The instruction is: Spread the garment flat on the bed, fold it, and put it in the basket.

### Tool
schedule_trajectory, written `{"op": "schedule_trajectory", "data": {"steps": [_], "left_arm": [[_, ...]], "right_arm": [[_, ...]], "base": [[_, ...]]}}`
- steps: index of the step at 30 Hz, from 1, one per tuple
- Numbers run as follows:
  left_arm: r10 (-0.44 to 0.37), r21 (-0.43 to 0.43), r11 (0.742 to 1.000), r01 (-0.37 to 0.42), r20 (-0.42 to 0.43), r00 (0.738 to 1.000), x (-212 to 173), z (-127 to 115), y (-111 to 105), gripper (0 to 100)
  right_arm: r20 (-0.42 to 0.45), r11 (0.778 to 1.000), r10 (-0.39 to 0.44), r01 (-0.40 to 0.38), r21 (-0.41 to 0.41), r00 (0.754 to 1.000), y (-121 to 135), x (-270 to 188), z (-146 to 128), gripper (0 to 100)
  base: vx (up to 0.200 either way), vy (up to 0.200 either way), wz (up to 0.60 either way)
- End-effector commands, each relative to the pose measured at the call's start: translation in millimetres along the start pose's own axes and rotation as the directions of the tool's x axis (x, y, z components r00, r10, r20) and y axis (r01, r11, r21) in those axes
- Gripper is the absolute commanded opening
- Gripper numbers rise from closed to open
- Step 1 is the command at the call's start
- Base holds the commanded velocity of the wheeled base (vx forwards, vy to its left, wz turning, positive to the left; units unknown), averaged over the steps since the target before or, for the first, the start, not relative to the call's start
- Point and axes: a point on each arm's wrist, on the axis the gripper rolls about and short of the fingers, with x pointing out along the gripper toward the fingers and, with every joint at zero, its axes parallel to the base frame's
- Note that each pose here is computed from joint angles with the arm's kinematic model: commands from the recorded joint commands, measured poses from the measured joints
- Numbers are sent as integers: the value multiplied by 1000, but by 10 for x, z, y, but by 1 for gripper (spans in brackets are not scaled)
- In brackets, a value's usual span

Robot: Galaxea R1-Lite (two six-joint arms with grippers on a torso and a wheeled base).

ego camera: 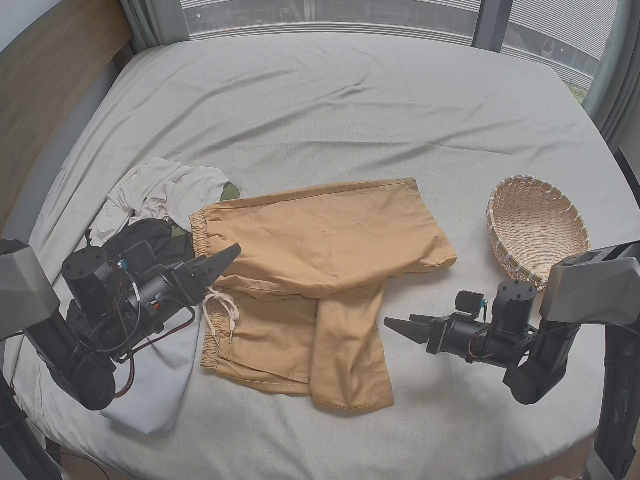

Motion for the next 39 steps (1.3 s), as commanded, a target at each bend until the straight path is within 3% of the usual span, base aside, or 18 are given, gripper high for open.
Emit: {"op": "schedule_trajectory", "data": {"steps": [1, 23, 24, 39], "left_arm": [[-28, 1, 1000, 28, -17, 999, 31, -51, -83, 100], [-19, -3, 1000, 19, -30, 999, 5, -90, -88, 100], [-17, -3, 1000, 17, -29, 999, 4, -88, -84, 100], [-6, -8, 1000, 6, -43, 999, -17, -121, -66, 100]], "right_arm": [[-36, 1000, 10, -9, 6, 999, -29, 120, -137, 100], [-83, 999, -1, -2, -34, 997, -108, 386, -425, 100], [-84, 999, 0, -3, -34, 996, -104, 388, -428, 0], [-85, 999, -17, 15, -29, 996, -75, 345, -432, 0]], "base": [[0, 0, 0], [0, 0, 0], [0, 0, 0], [0, 0, 0]]}}
